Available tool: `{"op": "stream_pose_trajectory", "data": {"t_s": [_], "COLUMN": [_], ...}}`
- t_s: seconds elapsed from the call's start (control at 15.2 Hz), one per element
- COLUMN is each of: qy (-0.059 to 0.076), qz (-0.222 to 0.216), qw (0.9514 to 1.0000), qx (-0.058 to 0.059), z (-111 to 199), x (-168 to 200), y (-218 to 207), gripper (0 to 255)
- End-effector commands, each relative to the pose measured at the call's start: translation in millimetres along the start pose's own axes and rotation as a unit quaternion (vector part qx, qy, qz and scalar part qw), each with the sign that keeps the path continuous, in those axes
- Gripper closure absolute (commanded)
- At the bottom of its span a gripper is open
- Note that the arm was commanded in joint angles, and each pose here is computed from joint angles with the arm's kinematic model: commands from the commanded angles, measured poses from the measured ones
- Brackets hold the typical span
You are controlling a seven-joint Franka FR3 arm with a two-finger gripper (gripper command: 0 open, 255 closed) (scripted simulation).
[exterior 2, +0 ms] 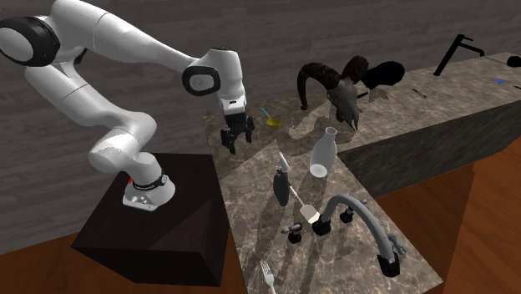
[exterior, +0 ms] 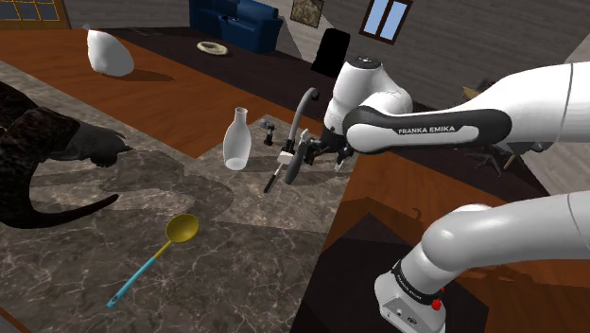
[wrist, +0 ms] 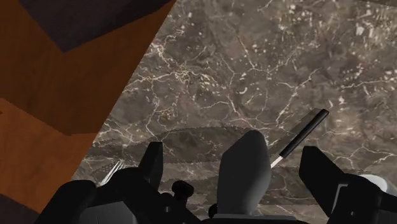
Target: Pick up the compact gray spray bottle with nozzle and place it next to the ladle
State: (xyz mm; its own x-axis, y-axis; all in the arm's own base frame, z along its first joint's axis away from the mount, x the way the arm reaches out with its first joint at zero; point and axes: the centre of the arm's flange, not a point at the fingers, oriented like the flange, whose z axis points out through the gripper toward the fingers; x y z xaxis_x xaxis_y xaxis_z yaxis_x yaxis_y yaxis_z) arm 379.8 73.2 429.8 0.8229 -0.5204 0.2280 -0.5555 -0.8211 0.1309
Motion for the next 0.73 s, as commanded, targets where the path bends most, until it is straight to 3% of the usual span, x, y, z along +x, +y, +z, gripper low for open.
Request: {"op": "stream_pose_trajectory", "data": {"t_s": [0.0,0.13,0.33,0.46,0.66], "qy": [0.021,0.040,0.069,0.087,0.115], "qz": [0.047,0.091,0.155,0.198,0.261], "qw": [0.9986,0.9950,0.9852,0.9758,0.9575], "qx": [-0.006,-0.014,-0.025,-0.033,-0.045], "z": [17,35,60,77,102], "x": [6,17,36,51,77], "y": [-15,-31,-51,-63,-78], "gripper": [0,0,0,0,0]}}
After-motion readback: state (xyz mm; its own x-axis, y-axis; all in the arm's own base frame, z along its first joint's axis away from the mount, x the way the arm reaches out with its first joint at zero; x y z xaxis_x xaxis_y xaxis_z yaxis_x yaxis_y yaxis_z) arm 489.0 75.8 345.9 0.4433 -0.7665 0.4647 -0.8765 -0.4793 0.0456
